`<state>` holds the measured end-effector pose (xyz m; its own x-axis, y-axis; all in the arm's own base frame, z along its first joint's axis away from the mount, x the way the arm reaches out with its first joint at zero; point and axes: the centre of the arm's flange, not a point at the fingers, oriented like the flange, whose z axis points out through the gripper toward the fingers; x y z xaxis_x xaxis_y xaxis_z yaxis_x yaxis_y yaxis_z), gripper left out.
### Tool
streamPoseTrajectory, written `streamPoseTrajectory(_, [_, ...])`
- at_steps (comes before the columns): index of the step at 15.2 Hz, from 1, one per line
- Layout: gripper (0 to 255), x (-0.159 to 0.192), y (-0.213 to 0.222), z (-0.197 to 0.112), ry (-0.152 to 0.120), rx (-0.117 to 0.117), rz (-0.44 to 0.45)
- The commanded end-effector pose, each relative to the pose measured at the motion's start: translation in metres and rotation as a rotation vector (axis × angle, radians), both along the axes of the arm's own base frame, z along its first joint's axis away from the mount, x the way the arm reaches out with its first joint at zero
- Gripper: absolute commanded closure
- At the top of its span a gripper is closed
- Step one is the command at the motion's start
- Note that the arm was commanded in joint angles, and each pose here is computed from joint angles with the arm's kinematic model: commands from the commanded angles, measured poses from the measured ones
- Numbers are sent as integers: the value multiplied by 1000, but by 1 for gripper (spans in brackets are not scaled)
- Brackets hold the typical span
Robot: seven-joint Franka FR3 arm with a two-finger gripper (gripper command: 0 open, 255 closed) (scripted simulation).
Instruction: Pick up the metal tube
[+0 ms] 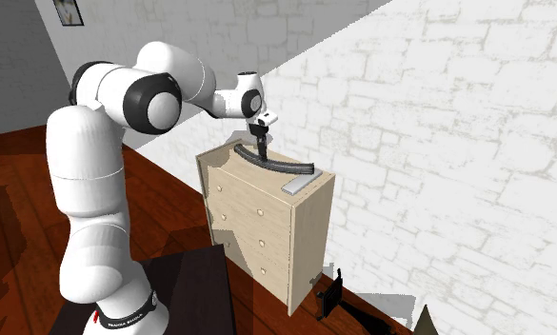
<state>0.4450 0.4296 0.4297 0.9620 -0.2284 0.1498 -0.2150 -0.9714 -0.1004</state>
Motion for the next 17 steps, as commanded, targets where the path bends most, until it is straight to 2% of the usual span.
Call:
streamPoseTrajectory(1, [0, 6, 16, -7, -4, 5, -7])
streamPoseTrajectory(10, [0, 6, 16, -47, -4, 5, -7])
streamPoseTrajectory(11, [255, 6, 16, -47, -4, 5, -7])
streamPoseTrajectory(17, [255, 6, 16, -48, -4, 5, -7])
